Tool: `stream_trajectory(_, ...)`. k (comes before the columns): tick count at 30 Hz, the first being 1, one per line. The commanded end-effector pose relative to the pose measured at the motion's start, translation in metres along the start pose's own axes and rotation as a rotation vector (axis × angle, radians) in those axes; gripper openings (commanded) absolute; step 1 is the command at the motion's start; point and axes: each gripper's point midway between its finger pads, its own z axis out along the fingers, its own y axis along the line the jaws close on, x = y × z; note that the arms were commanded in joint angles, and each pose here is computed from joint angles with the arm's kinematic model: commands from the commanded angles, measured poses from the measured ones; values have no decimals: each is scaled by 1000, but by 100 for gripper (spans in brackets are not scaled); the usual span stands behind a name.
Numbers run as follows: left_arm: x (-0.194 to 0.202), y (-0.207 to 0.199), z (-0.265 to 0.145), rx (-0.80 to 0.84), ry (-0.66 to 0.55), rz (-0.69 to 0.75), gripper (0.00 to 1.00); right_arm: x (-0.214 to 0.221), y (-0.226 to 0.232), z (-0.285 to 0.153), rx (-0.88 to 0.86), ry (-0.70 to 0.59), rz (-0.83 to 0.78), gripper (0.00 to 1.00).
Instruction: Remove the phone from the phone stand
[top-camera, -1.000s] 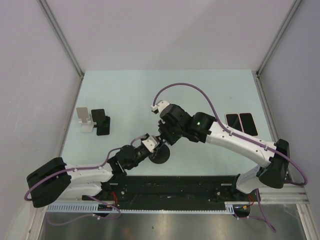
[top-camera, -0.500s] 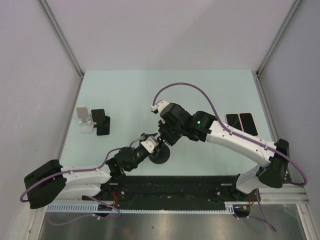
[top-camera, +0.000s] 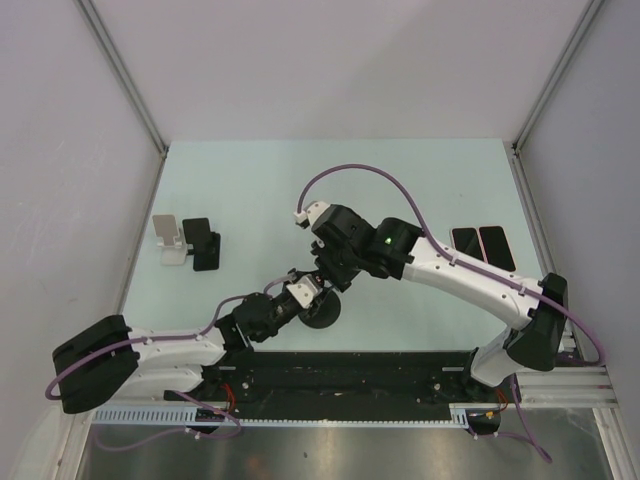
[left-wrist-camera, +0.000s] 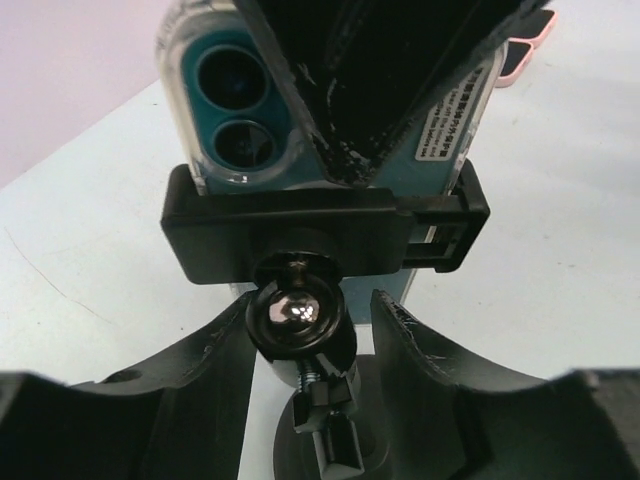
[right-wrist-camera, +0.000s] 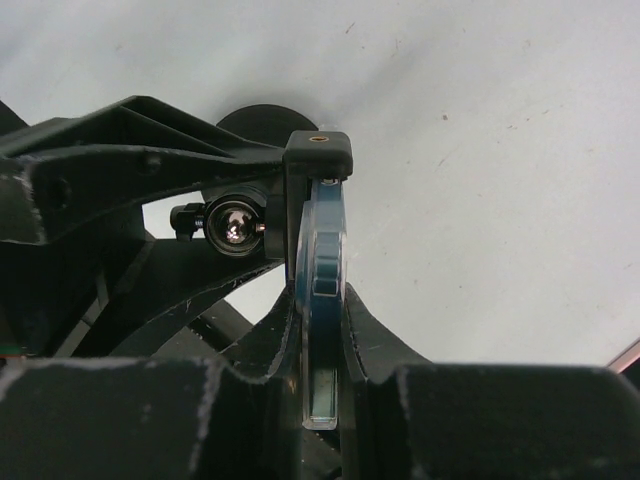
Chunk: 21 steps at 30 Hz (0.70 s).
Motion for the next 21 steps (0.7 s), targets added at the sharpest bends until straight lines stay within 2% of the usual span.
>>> stream_trajectory(1,-23,-5,9,39,-66,52,51,1,6,-10,-19,26,-38,0)
stream_trajectory(4,-22,-6,8,43,-66,34,36,2,5,-10,-10,23,-31,0)
stream_trajectory(5,-21,-6,8,45,-65,28,21,0,2,-10,1,10,-24,1)
stream_trajectory(7,-20,-6,8,36,-60,-9,4,0,0,-12,11,-10,-6,10)
stream_trajectory(8,-20,-7,8,35,-58,-26,1,-5,-1,-12,21,-34,3,13)
stream_trajectory(10,-18,-10,9,37,-53,-80,0,-10,-5,-19,29,-74,30,24)
stream_trajectory(11,-17,-11,10,37,-51,-101,0,-14,-7,-20,41,-102,41,33)
stream_trajectory(14,-14,-14,13,33,-41,-180,1,-21,-13,-26,62,-186,66,46)
stream_trajectory(17,-13,-18,14,32,-36,-251,0,-36,-15,-37,52,-310,92,54)
stream_trajectory(18,-12,-18,14,31,-35,-263,0,-28,-16,-33,53,-316,89,55)
stream_trajectory(20,-13,-19,15,30,-38,-295,0,-38,-16,-35,47,-414,113,57)
stream_trajectory(21,-13,-20,15,30,-38,-307,0,-27,-19,-34,50,-431,117,57)
